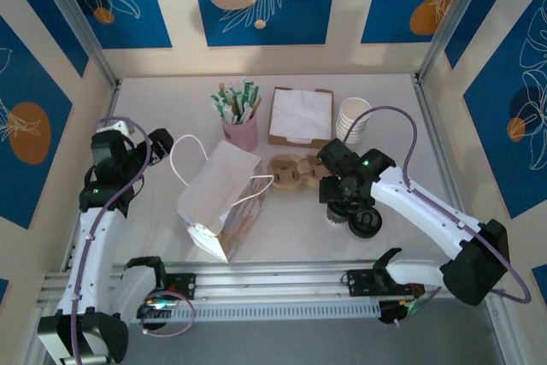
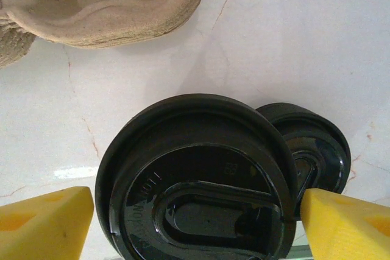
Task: Pack the takeout coffee
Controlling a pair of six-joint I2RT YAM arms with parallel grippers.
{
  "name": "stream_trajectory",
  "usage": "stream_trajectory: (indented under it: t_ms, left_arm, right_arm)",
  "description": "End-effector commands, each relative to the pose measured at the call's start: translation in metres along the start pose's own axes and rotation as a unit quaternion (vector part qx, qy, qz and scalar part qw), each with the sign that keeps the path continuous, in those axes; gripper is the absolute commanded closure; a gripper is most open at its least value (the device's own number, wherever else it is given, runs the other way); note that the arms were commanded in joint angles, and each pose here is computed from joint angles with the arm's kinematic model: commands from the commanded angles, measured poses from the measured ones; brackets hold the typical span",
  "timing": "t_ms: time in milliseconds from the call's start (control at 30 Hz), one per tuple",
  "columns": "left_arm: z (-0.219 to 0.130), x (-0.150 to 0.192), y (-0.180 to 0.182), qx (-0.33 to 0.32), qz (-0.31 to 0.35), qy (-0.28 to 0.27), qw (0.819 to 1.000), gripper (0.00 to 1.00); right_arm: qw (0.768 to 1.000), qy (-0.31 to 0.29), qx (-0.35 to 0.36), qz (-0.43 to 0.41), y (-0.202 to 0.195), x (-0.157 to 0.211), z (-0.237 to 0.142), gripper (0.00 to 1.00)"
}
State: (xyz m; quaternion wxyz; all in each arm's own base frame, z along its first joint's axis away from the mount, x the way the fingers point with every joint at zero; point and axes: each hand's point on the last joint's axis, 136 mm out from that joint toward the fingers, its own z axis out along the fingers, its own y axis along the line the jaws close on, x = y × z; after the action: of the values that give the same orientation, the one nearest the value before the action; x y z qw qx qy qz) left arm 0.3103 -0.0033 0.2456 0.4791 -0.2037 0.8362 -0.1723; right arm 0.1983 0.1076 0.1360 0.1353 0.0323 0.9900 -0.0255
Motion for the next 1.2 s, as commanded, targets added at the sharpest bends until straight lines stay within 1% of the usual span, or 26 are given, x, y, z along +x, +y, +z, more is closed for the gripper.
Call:
stream_trajectory:
  t_ms: [0, 100, 267, 433, 533, 633, 767, 900, 967, 1067, 1167]
  left_arm:
    - [-0.002, -0.001, 0.000, 0.005, -0.006, -0.004, 1.000, 0.08]
    - [-0.002, -0.002, -0.001, 0.008, -0.005, -0.005, 1.000, 0.08]
    - [-0.003, -0.002, -0.001, 0.007, -0.005, -0.005, 1.000, 0.08]
    - [-0.003, -0.002, -0.001, 0.008, -0.005, -0.005, 1.000, 0.08]
    - [-0.003, -0.002, -0.002, 0.009, -0.006, -0.005, 1.000, 0.08]
    - [-0.003, -0.002, -0.001, 0.007, -0.005, -0.006, 1.000, 0.08]
    - [-0.003, -0.002, 0.000, 0.004, -0.005, -0.006, 1.000, 0.08]
    - [-0.001, -0.001, 0.000, 0.007, -0.006, -0.002, 1.000, 0.08]
    - [-0.001, -0.001, -0.001, 0.009, -0.006, -0.001, 1.000, 0.08]
    - [0.000, 0.000, 0.000, 0.007, -0.007, -0.001, 1.000, 0.08]
    - [0.000, 0.000, -0.001, 0.008, -0.007, 0.002, 1.000, 0.08]
  right_arm:
    - [1.000, -0.004, -0.012, -0.001, -0.001, -0.002, -0.013, 0.10]
    - [0.999, -0.020, -0.025, -0.012, 0.002, -0.007, -0.022, 0.10]
    - [0.995, -0.075, -0.063, -0.024, 0.008, -0.023, -0.049, 0.11]
    - [0.981, -0.145, -0.116, -0.049, 0.023, -0.048, -0.081, 0.11]
    - [0.972, -0.180, -0.140, -0.055, 0.035, -0.065, -0.094, 0.12]
    - [0.967, -0.197, -0.153, -0.047, 0.047, -0.082, -0.099, 0.13]
    - [0.972, -0.173, -0.156, -0.034, 0.065, -0.094, -0.087, 0.18]
    - [0.985, -0.115, -0.123, 0.042, 0.069, -0.100, -0.063, 0.27]
    - [0.987, -0.092, -0.120, 0.050, 0.077, -0.100, -0.056, 0.29]
    - [0.988, -0.093, -0.115, 0.035, 0.088, -0.108, -0.049, 0.33]
    - [0.990, -0.089, -0.098, 0.046, 0.088, -0.112, -0.043, 0.37]
